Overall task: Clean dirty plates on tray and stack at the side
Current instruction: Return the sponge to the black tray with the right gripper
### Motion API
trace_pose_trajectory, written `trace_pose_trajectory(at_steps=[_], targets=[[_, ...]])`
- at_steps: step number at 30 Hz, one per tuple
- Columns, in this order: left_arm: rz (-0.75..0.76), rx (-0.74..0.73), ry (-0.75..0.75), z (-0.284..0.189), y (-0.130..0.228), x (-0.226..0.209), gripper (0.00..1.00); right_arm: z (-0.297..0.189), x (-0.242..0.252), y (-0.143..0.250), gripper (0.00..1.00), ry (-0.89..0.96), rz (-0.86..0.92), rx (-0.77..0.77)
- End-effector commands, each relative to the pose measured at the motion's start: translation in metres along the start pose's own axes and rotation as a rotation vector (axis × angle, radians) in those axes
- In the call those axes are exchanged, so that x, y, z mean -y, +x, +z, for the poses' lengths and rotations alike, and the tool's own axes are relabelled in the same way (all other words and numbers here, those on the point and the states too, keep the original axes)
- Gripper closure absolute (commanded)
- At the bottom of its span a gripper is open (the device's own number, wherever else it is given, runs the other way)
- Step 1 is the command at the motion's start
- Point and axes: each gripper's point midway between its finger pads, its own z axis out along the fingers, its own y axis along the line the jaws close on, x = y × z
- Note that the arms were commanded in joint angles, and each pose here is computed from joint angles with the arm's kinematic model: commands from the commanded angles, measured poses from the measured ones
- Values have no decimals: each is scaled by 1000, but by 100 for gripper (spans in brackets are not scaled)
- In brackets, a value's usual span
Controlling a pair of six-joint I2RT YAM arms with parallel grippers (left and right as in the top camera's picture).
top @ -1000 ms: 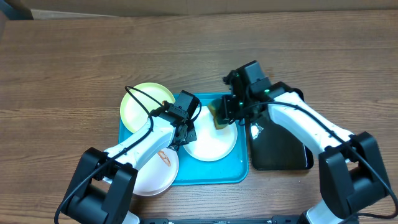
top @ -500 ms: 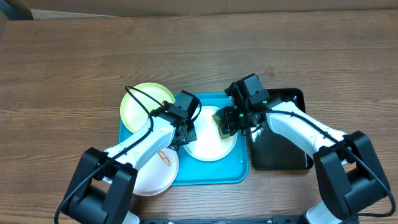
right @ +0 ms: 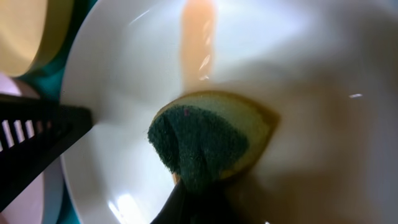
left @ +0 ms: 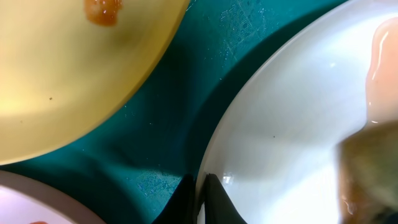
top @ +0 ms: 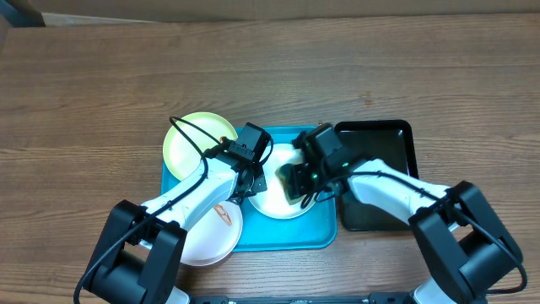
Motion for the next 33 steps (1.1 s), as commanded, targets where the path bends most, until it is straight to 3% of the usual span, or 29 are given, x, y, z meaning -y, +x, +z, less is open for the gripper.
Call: trace_pose_trajectory(at_steps=[1,4,8,11,15,23,33], targets=[[-8,7,-14,0,-2,-4,95,7,-10,12,96,0,13,-13],[-7,2,-19,1,0,-6,95,-9,-22,-16,96,-51,2,67],[-7,0,-26,2,1,-8,95,-67,-39,-68,96,-148,-3,226],[-7,2,-28,2,1,-8,93,-108,-29,-87,96,-136,33,307],[35,0,-24,2,1,-7,96,-141,14,-73,96,-23,123,297],[108,25,-45,-26,-17,-2,96,-173,132,-18,96,398,365,197],[183,283,-235,-118,-61,0,96,-159,167,9,96,502,440,141]])
